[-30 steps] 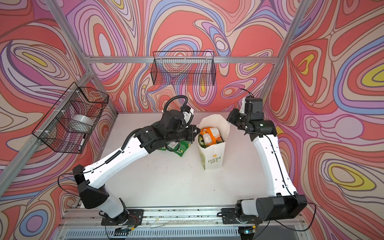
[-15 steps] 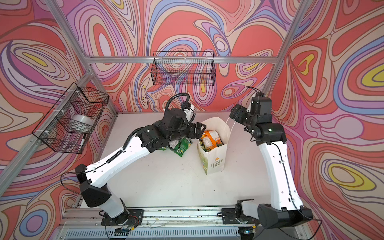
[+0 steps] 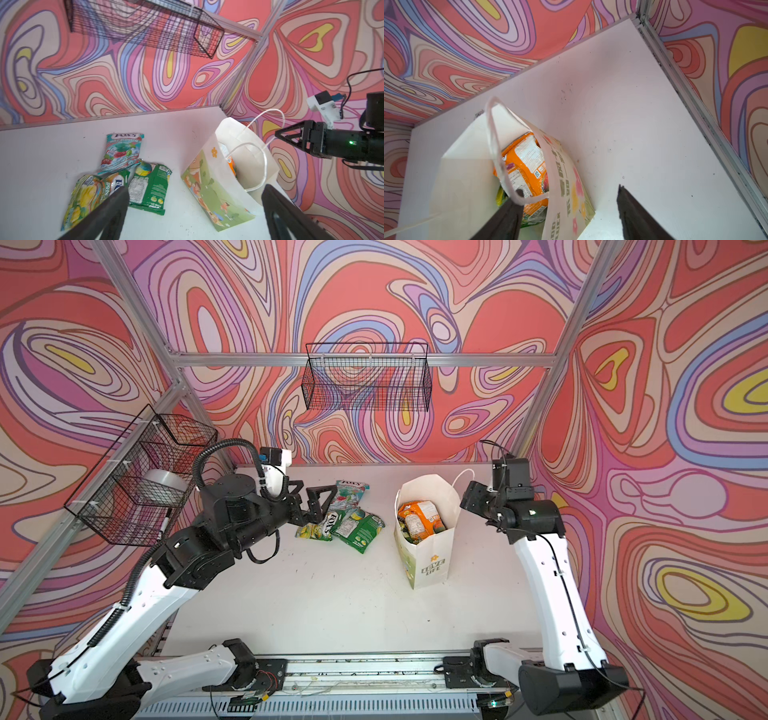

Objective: Place the snacks into the paper bag
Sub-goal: 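Move the left gripper to the green Spring Tea packet on the table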

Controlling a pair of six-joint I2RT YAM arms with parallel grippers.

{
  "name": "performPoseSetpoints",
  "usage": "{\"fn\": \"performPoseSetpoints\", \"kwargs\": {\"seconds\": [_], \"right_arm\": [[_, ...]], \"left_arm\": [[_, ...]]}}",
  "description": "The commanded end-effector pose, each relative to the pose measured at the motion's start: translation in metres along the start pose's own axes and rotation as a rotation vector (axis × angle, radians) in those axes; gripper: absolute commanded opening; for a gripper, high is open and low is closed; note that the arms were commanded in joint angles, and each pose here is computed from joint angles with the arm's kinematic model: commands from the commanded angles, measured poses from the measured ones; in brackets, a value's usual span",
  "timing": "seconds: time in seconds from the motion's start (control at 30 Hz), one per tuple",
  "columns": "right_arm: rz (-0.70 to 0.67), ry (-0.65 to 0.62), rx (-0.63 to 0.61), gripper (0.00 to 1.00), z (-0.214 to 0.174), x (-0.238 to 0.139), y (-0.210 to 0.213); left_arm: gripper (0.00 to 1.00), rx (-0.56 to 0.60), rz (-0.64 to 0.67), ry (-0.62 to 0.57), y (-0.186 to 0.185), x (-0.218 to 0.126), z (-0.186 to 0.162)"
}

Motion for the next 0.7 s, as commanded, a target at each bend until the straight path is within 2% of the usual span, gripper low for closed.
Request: {"fn": "performPoseSetpoints", "kwargs": {"seconds": [0.0, 0.07, 0.23, 0.4, 0.5, 0.67], "right_arm": [[-0.006, 0.045, -0.050, 0.68, -0.014, 0.017, 0.008], [-0.017, 0.063, -0.067, 0.65, -0.019, 0.028, 0.012], [-0.052, 0.082, -0.076, 0.48, -0.027, 0.039, 0.010], [-0.065, 0.085, -0.072, 0.15, -0.031, 0.035, 0.007], [-0.054, 0.084, -0.083, 0.00, -0.033, 0.029, 0.011], [-0.013, 0.124, -0.082, 0.00, -0.041, 0.022, 0.017]], "left_arm": [[1.00, -0.027, 0.062, 0.150, 0.019, 0.010, -0.049], [1.00, -0.046, 0.077, 0.214, 0.024, 0.015, -0.070], [1.00, -0.102, 0.073, 0.371, 0.027, 0.027, -0.120], [1.00, -0.136, 0.095, 0.437, 0.033, 0.035, -0.150], [1.00, -0.167, 0.115, 0.476, 0.039, 0.041, -0.163], [1.00, -0.271, 0.095, 0.592, 0.045, 0.058, -0.200]]}}
Point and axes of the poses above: each gripper's point midway between its finger pads, its own x axis out along the fingers, its own y axis along the line the jaws close on, z = x × y, the point moved 1 cm from there along -x, back along the fingers, and after that the axes turned 11 degrees about x, right-handed, at the moved point
